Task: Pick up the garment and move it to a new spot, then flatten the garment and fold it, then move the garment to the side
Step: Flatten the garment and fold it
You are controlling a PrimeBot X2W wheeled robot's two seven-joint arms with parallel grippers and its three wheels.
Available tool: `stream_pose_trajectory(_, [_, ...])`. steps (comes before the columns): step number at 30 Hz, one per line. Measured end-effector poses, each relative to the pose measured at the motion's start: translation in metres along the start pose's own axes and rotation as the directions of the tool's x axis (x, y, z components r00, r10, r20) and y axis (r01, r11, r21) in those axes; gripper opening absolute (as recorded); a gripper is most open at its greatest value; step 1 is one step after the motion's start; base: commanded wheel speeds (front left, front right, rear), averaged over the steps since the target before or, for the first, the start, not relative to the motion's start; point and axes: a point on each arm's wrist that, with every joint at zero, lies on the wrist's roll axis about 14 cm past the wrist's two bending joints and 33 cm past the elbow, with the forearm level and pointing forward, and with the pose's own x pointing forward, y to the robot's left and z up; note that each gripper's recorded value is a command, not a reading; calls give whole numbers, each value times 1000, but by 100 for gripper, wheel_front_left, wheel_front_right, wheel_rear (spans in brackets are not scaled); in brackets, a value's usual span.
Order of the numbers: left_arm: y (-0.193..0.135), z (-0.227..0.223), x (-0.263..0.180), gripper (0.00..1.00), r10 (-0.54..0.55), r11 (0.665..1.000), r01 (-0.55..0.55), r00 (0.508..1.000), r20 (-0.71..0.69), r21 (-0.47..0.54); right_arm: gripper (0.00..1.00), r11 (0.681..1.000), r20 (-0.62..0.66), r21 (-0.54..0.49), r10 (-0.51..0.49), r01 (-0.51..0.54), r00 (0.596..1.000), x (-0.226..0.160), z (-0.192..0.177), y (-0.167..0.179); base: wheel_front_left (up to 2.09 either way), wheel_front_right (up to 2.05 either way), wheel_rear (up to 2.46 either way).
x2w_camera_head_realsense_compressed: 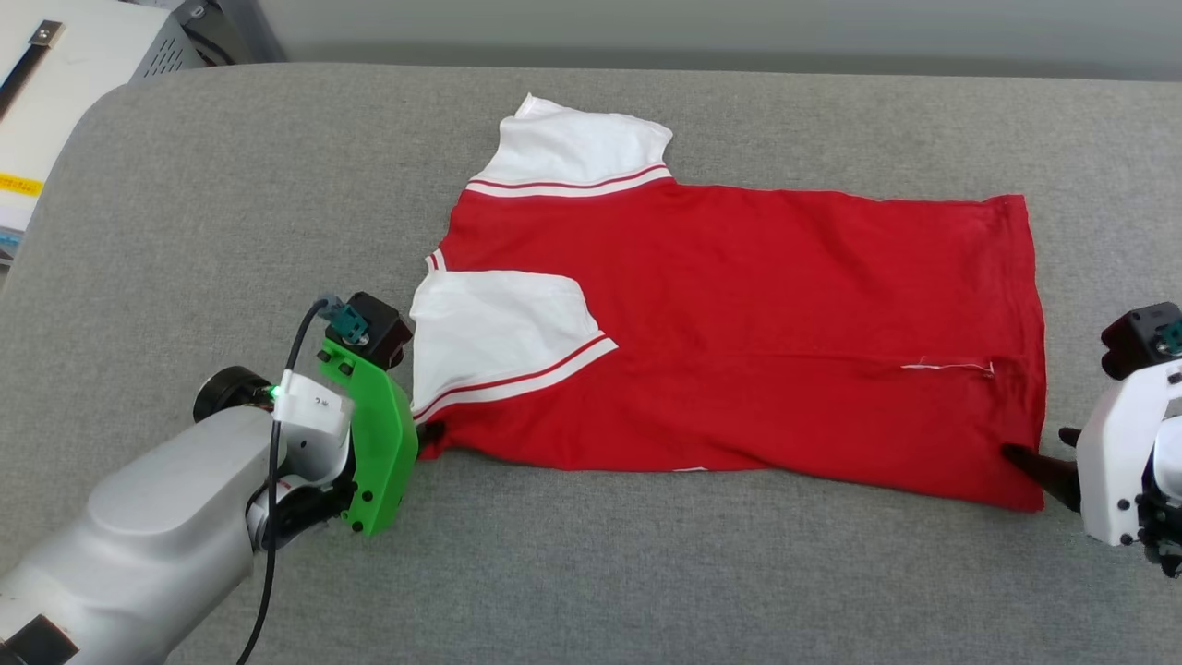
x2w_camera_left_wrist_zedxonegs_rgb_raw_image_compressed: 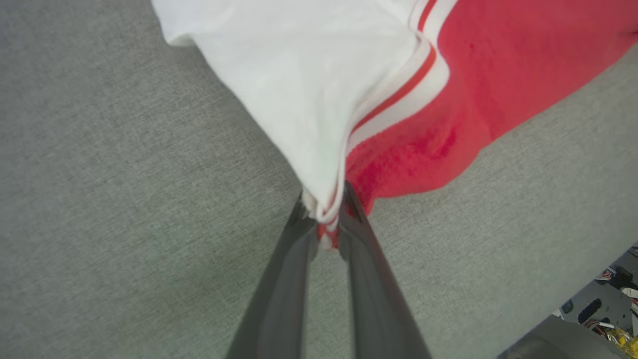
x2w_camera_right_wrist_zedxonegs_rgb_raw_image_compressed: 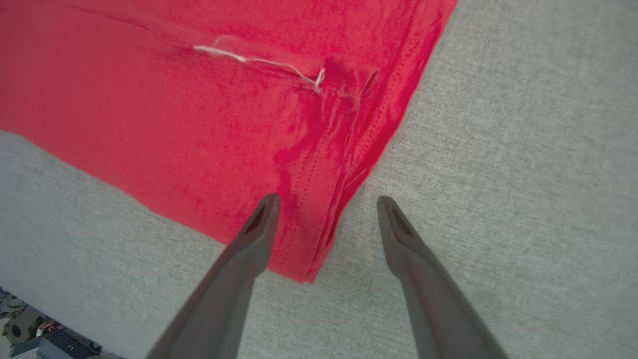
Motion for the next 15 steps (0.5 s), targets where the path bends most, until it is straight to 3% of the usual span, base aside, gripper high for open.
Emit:
stream_pose_trajectory(5, [5, -7, 4, 0, 7, 1000, -7, 1000, -14, -21, 100, 999, -114, 33, -6, 10, 993, 22, -38, 0, 0, 0, 0])
stream_pose_trajectory(9, [7, -17, 6, 0, 12, 999, -13, 1000, -27, -44, 100, 999, -128, 49, -6, 12, 992, 28, -46, -2, 0, 0, 0])
stream_pose_trajectory(10, [7, -20, 6, 0, 15, 999, -17, 999, -30, -50, 42, 999, -121, 53, -5, 11, 993, 28, -45, -2, 0, 0, 0])
stream_pose_trajectory(11, [8, -23, 6, 0, 18, 998, -20, 999, -32, -58, 0, 999, -112, 54, -2, 8, 994, 28, -45, -1, 0, 0, 0])
stream_pose_trajectory(15, [7, -24, 4, 0, 20, 997, -21, 1000, -21, -73, 0, 999, -44, 41, -6, 8, 999, 23, -36, 0, 0, 0, 0])
